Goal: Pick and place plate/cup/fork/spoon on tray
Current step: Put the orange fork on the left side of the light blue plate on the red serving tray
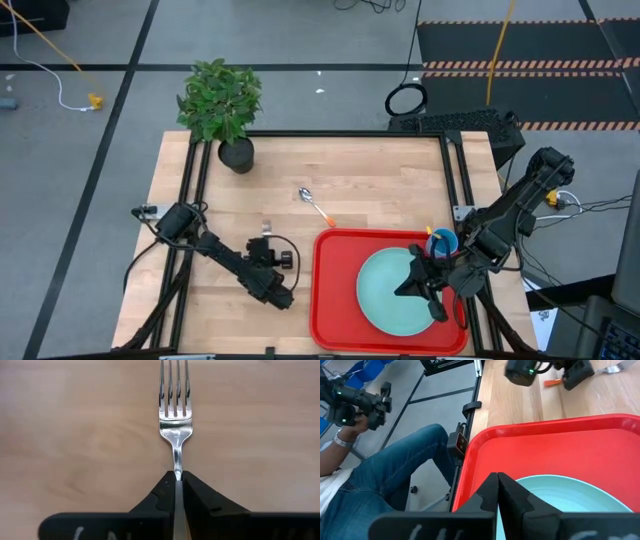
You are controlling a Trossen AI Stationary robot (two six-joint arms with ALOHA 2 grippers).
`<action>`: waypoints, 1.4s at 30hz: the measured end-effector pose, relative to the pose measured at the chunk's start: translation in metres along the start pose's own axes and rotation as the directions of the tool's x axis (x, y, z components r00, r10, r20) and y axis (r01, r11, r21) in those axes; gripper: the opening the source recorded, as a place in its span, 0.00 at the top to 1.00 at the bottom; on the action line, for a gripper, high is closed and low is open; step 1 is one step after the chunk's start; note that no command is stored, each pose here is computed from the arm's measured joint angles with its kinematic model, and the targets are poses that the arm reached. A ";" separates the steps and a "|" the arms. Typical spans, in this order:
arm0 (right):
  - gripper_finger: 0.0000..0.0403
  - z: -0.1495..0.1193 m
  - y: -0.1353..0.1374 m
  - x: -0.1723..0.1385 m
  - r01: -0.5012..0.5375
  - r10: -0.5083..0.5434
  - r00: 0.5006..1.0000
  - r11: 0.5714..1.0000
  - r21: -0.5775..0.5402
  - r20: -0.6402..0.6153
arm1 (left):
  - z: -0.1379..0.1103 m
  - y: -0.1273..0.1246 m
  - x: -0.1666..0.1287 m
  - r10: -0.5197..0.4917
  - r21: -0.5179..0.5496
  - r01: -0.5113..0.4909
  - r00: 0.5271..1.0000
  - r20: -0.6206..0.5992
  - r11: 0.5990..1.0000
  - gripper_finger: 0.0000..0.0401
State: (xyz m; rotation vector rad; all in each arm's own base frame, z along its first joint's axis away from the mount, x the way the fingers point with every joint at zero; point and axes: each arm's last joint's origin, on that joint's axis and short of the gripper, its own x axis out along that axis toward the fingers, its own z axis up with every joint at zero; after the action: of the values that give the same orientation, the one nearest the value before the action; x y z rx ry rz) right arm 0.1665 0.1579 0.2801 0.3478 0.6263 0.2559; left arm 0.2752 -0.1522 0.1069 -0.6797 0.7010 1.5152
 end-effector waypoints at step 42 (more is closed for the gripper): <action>1.00 -0.020 0.016 -0.028 -0.178 0.149 0.980 0.954 -0.242 -0.132 | -0.027 -0.138 -0.094 -0.834 -0.114 0.835 0.547 0.072 0.538 0.94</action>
State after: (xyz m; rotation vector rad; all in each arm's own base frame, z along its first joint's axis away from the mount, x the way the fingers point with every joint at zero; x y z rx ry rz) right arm 0.1302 0.1682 0.2863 0.1389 0.6676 0.5130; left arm 0.4188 -0.2274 0.1570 -0.9374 0.1675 0.6437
